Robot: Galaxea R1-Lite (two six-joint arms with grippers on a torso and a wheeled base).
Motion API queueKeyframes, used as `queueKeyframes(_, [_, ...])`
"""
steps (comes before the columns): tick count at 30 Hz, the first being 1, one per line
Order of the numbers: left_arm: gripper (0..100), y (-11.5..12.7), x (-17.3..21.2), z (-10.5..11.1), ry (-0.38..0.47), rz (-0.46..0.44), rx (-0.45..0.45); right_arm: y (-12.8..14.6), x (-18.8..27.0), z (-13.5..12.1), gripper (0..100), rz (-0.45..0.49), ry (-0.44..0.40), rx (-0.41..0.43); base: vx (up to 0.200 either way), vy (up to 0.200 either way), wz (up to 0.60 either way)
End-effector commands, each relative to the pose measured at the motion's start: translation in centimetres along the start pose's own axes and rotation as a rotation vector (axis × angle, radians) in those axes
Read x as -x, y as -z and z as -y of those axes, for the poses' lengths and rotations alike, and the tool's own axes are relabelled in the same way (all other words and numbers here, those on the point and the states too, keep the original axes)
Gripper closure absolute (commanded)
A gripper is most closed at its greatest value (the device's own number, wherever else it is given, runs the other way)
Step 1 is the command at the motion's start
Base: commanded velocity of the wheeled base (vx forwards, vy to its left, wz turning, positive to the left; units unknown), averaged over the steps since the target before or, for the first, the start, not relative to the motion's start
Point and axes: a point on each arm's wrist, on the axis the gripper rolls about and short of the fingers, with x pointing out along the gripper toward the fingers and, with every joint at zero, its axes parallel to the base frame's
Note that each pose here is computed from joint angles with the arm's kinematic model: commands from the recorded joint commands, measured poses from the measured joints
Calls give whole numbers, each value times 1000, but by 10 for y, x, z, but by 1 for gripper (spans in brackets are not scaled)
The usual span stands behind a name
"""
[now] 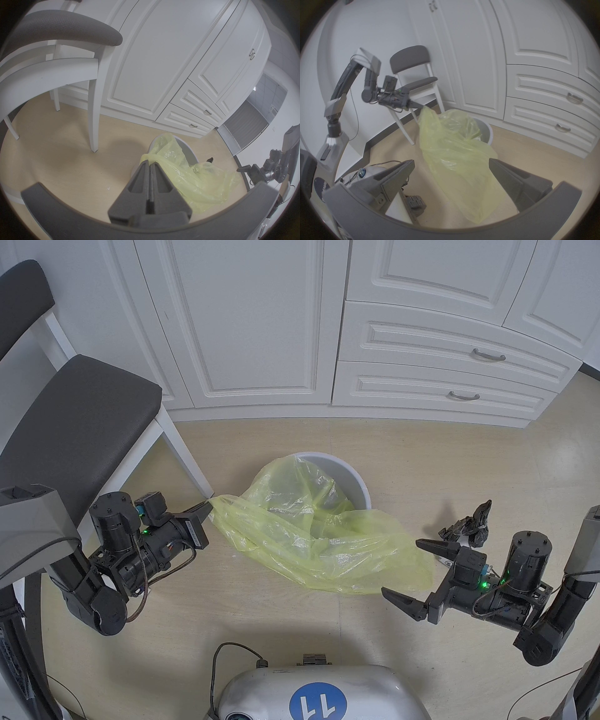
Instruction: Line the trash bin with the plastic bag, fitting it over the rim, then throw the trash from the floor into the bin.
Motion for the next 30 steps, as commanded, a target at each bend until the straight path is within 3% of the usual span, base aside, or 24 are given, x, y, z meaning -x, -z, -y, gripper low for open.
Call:
queueKeyframes(1, [100,-1,0,0,0,4,-1,6,0,4,0,-14,25,9,0,0,0])
queueKeyframes(4, [100,-2,0,-1,-2,8,0,13,1,24,0,-26,82,-2,0,0,0])
queueKeyframes(7, [100,-2,0,-1,-2,8,0,14,1,25,0,-14,52,-2,0,0,0])
queueKeyframes(15, [100,-4,6,2,-2,8,-10,10,-11,-37,0,-37,-147,25,0,0,0])
queueKeyframes(21, [100,-8,8,4,2,20,-14,33,-34,-64,0,-142,-142,31,0,0,0])
queueKeyframes(25, [100,-12,11,6,4,29,-15,42,-46,-67,0,-163,-124,30,0,0,0])
queueKeyframes(28, [100,-13,11,6,5,32,-16,41,-56,-64,0,-154,-61,27,0,0,0])
queueKeyframes(30, [100,-13,11,6,5,32,-16,35,-62,-59,0,-137,25,0,0,0,0])
